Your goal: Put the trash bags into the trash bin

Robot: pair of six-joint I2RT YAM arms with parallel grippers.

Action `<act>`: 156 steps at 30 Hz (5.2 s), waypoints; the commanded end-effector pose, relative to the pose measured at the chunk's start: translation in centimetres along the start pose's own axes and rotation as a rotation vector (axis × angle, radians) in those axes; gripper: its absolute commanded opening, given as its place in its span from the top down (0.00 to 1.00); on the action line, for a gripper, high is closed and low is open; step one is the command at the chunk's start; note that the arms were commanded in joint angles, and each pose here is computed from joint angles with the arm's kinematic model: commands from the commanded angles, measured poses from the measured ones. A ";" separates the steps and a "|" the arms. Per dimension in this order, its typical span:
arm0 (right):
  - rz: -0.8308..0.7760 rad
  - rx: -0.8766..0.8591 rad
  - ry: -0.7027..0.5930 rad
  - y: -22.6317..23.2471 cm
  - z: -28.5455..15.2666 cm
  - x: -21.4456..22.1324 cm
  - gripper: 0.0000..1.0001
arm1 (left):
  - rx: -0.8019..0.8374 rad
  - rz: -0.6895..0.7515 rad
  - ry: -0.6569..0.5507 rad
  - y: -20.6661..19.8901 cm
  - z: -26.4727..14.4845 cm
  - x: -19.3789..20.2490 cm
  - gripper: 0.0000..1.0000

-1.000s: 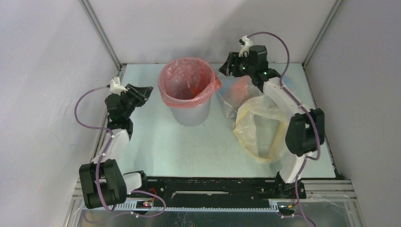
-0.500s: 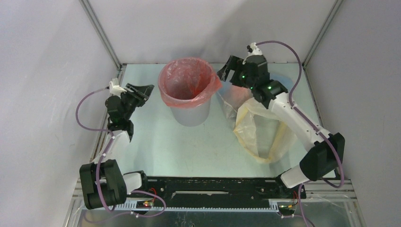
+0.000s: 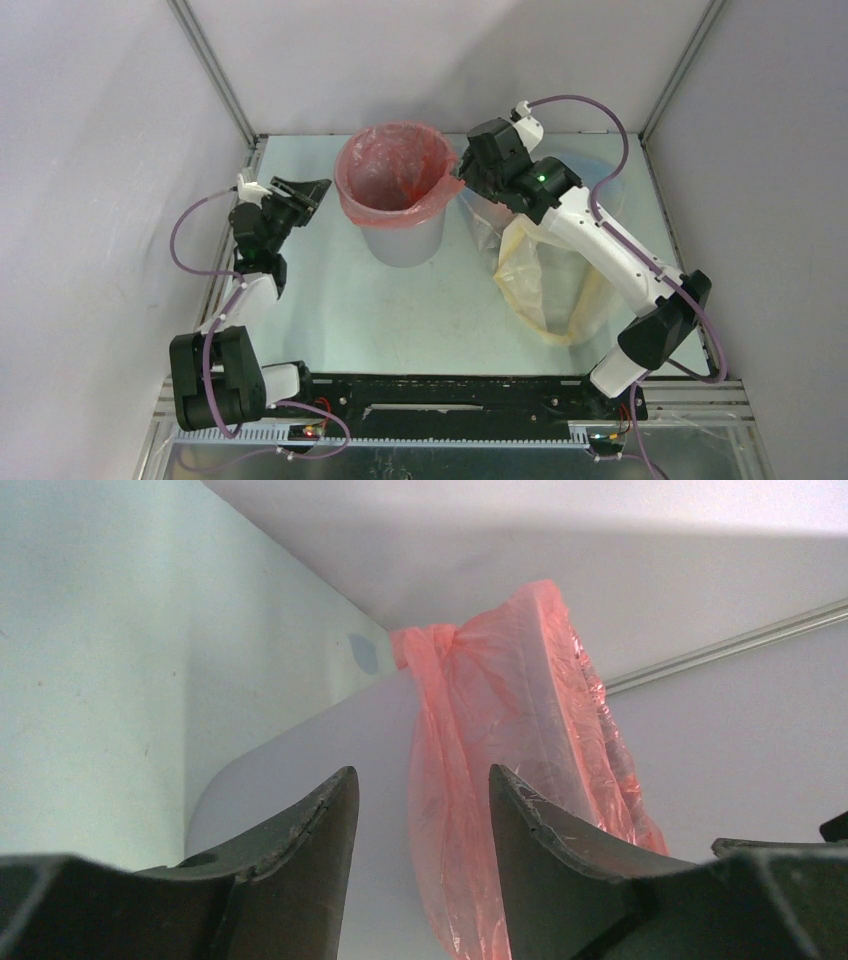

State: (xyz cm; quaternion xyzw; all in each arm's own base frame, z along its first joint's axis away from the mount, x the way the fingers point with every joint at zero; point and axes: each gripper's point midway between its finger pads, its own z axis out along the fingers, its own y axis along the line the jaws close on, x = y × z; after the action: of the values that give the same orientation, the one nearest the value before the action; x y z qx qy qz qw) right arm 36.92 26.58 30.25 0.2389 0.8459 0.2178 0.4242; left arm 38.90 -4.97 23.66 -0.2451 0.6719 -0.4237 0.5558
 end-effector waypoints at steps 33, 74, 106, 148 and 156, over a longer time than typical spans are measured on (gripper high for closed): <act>-0.072 -0.057 0.062 -1.5 0.4 3.0 0.98 | 0.006 0.090 0.018 -1.1 0.7 0.8 0.44; -0.279 -0.494 0.074 -5.4 4.7 9.5 0.43 | -0.168 0.086 0.115 6.7 1.7 4.5 0.65; -0.157 -0.576 0.284 -6.8 9.3 16.0 0.24 | 0.006 -0.078 0.130 4.9 2.2 5.5 0.49; -0.128 -0.592 0.081 -5.9 8.2 4.3 0.36 | -0.121 0.160 -0.052 1.6 -1.9 0.6 0.54; -0.144 -0.619 0.104 -4.0 9.5 3.6 0.34 | -0.170 0.256 -0.092 -2.1 -4.7 -1.1 0.32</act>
State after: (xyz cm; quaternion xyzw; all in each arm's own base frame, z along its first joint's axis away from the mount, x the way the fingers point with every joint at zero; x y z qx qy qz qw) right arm 40.89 26.25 19.15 0.0493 0.7823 0.4367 0.4415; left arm 35.00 -3.60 22.30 -0.2455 0.7050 -0.3058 0.5910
